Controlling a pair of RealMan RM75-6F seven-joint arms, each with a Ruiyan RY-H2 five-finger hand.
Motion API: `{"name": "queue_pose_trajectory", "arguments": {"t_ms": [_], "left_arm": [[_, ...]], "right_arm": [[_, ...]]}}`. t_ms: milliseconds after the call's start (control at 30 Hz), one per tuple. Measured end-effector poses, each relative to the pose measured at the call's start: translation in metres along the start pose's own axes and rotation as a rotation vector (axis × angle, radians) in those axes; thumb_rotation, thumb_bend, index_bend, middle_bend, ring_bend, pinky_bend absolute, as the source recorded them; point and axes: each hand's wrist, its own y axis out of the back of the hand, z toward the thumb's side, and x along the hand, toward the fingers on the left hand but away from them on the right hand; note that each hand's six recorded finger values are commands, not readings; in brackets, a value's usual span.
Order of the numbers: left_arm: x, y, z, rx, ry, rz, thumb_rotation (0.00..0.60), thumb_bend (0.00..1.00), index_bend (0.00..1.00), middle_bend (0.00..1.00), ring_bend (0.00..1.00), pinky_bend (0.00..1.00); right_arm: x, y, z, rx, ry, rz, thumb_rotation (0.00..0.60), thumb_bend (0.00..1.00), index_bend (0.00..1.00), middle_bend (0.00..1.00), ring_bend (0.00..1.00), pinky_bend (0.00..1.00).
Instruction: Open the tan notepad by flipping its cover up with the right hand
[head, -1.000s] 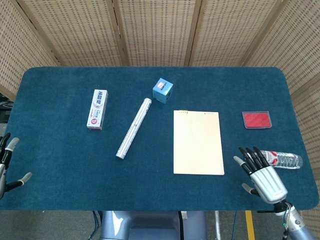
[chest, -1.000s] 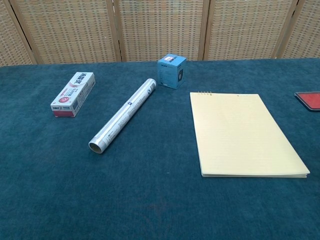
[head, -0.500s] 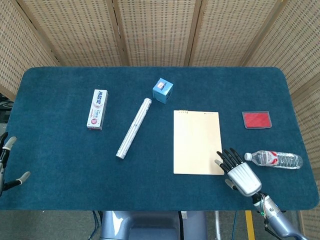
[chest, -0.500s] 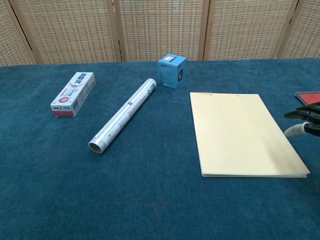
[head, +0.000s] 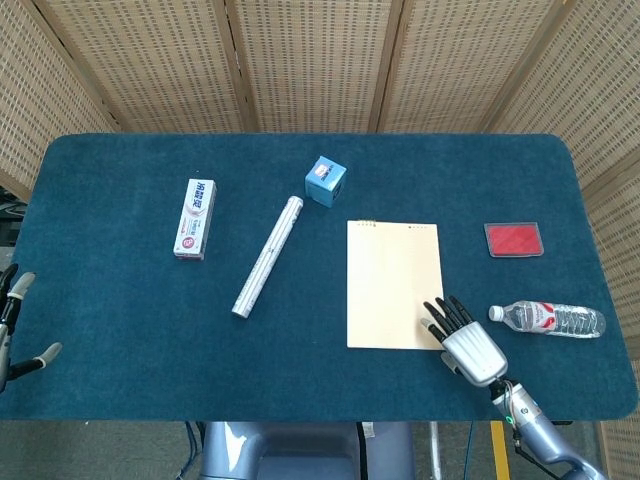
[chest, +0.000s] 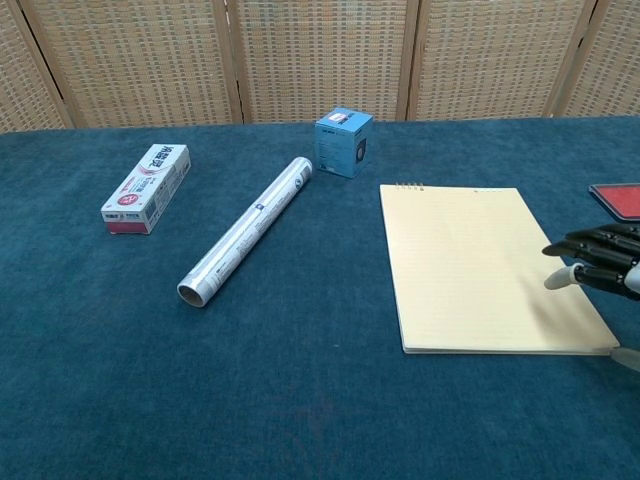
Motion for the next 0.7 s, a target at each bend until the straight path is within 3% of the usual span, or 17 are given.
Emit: {"name": "queue_pose_trajectory", "arguments": {"t_ms": [700], "left_arm": [[0.001,-0.001,-0.001,-0.003,0.005,-0.008,0.6,0.0,0.0,0.0,0.0,0.0]], "right_arm": [[-0.013,-0.012,0.006,0.005,-0.011,0.003,0.6,0.36,0.22,0.1,0.0,0.09]]}}
